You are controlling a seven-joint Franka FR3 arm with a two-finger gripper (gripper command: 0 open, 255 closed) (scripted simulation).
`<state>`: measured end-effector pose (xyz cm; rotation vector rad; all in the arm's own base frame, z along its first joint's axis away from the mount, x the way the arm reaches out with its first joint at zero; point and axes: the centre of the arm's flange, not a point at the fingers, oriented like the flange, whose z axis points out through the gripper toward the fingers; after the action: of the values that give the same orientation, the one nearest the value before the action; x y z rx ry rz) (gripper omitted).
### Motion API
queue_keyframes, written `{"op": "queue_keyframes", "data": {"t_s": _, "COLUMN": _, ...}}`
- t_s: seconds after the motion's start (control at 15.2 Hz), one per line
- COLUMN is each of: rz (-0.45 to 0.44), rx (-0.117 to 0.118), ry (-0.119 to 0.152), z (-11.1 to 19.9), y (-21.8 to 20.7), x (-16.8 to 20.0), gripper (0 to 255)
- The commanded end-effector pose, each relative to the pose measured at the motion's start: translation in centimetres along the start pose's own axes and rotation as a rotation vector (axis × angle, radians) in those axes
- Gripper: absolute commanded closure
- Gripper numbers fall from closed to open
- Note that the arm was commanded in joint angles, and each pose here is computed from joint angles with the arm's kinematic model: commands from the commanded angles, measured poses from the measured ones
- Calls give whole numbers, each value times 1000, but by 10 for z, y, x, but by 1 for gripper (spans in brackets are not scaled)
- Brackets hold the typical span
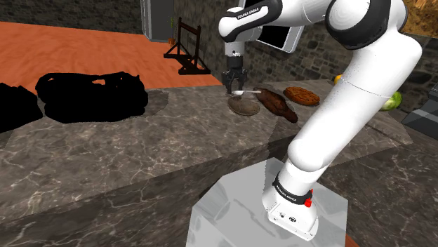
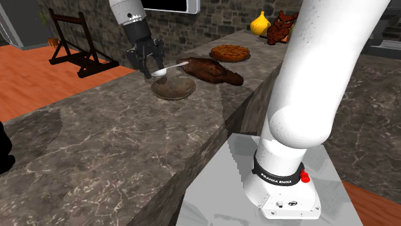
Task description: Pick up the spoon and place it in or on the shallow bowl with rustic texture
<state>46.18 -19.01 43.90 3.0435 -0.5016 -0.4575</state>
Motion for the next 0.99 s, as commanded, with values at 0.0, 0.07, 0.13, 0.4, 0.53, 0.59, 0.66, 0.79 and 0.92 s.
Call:
{"op": "queue_keyframes", "data": {"t_s": 0.0, "rz": 0, "rx": 0, "ry": 0, "z": 9, "y": -1, "x": 3, "gripper": 255}}
{"op": "queue_keyframes", "data": {"t_s": 0.07, "rz": 0, "rx": 0, "ry": 0, "z": 14, "y": -1, "x": 5, "gripper": 255}}
{"op": "queue_keyframes", "data": {"t_s": 0.13, "rz": 0, "rx": 0, "ry": 0, "z": 19, "y": -1, "x": 6, "gripper": 255}}
{"op": "queue_keyframes", "data": {"t_s": 0.4, "rz": 0, "rx": 0, "ry": 0, "z": 39, "y": -3, "x": 12, "gripper": 255}}
{"op": "queue_keyframes", "data": {"t_s": 0.53, "rz": 0, "rx": 0, "ry": 0, "z": 49, "y": -4, "x": 15, "gripper": 255}}
{"op": "queue_keyframes", "data": {"t_s": 0.59, "rz": 0, "rx": 0, "ry": 0, "z": 54, "y": -4, "x": 17, "gripper": 255}}
{"op": "queue_keyframes", "data": {"t_s": 0.66, "rz": 0, "rx": 0, "ry": 0, "z": 58, "y": -4, "x": 18, "gripper": 255}}
{"op": "queue_keyframes", "data": {"t_s": 0.79, "rz": 0, "rx": 0, "ry": 0, "z": 58, "y": -4, "x": 18, "gripper": 255}}
{"op": "queue_keyframes", "data": {"t_s": 0.92, "rz": 0, "rx": 0, "ry": 0, "z": 58, "y": -4, "x": 18, "gripper": 255}}
